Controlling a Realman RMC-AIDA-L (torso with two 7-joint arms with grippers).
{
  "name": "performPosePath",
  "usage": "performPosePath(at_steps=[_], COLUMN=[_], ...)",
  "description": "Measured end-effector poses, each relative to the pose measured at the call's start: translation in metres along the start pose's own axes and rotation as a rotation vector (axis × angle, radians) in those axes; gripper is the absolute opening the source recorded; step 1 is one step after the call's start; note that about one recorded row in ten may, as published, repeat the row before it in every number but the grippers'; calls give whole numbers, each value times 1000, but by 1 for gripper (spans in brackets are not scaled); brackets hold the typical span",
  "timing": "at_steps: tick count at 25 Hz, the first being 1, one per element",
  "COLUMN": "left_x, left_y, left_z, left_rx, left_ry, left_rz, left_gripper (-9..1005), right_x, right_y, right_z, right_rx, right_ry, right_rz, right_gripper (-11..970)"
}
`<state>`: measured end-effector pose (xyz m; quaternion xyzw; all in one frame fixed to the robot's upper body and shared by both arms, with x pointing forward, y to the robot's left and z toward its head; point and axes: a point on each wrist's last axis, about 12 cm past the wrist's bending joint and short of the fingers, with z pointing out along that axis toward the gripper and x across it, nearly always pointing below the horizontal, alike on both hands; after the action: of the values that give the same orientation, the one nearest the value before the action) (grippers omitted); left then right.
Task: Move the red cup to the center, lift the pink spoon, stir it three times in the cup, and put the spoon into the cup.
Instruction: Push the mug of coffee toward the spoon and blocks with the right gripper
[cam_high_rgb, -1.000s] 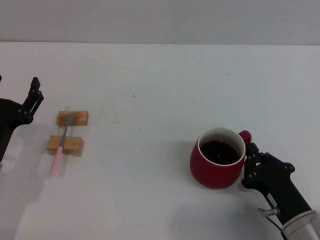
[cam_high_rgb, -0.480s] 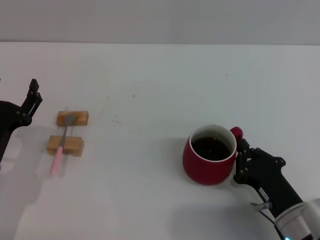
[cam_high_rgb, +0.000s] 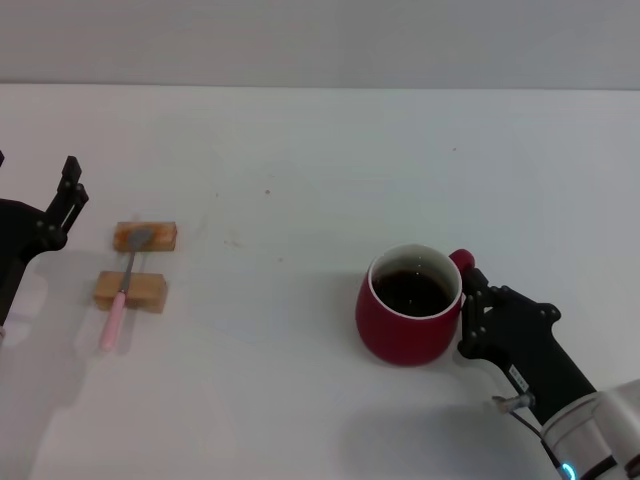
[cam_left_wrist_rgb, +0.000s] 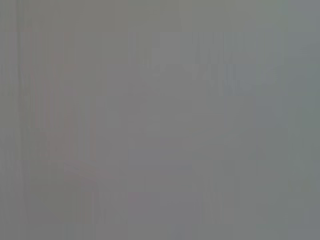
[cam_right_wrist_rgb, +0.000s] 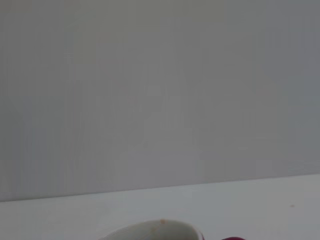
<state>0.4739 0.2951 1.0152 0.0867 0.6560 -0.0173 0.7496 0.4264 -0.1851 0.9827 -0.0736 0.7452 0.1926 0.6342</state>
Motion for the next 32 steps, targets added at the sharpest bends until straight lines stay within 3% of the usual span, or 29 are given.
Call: performPosePath(at_steps=[22,32], left_x=[0,0], left_y=[1,0], left_z=[1,2], left_rx=[1,3], left_ry=[2,2], left_rz=[2,3], left_gripper=[841,842], right_x=[-4,1], right_y=[2,2], right_z=[13,4], right_rx=[-27,-9], right_ry=[10,22], right_rz=[-14,4], right_gripper=[-2,-2])
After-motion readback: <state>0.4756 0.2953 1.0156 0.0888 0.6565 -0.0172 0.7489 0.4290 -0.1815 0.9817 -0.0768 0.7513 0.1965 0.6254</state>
